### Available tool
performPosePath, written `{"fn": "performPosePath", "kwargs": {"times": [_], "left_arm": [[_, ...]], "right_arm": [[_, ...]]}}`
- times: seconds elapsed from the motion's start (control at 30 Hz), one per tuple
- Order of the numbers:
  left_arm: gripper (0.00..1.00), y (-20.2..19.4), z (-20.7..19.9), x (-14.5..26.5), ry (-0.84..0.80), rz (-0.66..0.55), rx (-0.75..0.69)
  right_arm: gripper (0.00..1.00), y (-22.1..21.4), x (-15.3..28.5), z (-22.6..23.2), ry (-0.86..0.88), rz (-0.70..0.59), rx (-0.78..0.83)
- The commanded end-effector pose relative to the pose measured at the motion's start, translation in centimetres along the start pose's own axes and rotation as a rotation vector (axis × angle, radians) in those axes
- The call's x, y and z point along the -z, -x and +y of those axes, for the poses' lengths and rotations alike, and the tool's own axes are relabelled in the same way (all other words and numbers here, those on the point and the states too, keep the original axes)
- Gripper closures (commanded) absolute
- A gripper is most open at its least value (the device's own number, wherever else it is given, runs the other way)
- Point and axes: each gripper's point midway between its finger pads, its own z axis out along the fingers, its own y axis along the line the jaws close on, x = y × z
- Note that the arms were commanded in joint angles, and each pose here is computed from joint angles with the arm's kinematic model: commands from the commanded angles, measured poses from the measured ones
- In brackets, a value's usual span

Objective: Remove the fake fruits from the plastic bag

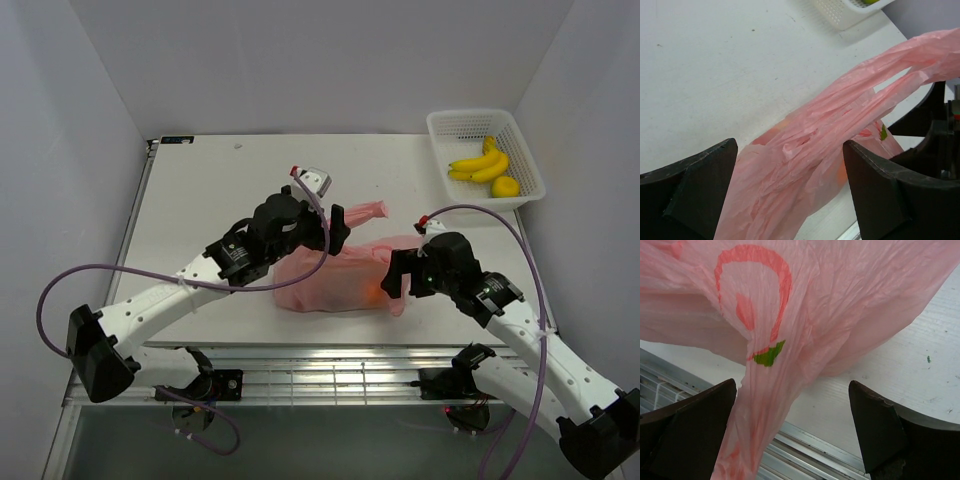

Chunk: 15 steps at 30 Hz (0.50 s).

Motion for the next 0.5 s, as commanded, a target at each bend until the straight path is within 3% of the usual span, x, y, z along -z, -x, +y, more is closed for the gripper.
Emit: {"fn": "performPosePath", "kwargs": {"times": [0.0, 0.1, 0.13, 0.17, 0.2, 0.23, 0.27, 0.47], "left_arm": [[0.02, 0.8, -0.4, -0.5, 0.007, 0.013, -0.105], [0.02, 0.7, -1.6, -0.7, -0.030, 0.019, -0.128], [0.05, 0.5, -1.9, -0.8, -0.034, 0.021, -0.131], [0.17, 0.9, -1.8, -0.9, -0.023, 0.008, -0.128], [0.58, 1.2, -1.7, -1.0, -0.005, -0.002, -0.120], [0.78, 1.7, -1.2, -1.2, 0.035, -0.018, -0.108], [0.98, 2.8, -1.0, -1.0, 0.059, -0.049, -0.094], [1.00, 8.0, 2.1, -0.8, 0.285, -0.252, -0.010]], "right_arm": [[0.01, 0.5, 0.5, 1.4, 0.067, -0.034, -0.021], [0.20, 0.2, 0.5, 1.5, 0.081, -0.028, -0.026], [0.36, 0.1, 0.4, 1.6, 0.088, -0.026, -0.025], [0.47, 0.0, 0.4, 1.6, 0.090, -0.030, -0.028], [0.61, -0.1, 0.3, 1.6, 0.091, -0.033, -0.029], [0.90, 0.1, 0.3, 1.5, 0.084, -0.042, -0.032], [0.92, 0.4, 0.6, 1.4, 0.078, -0.060, -0.032], [0.92, 7.7, 3.1, 0.1, -0.083, -0.238, 0.044]]}}
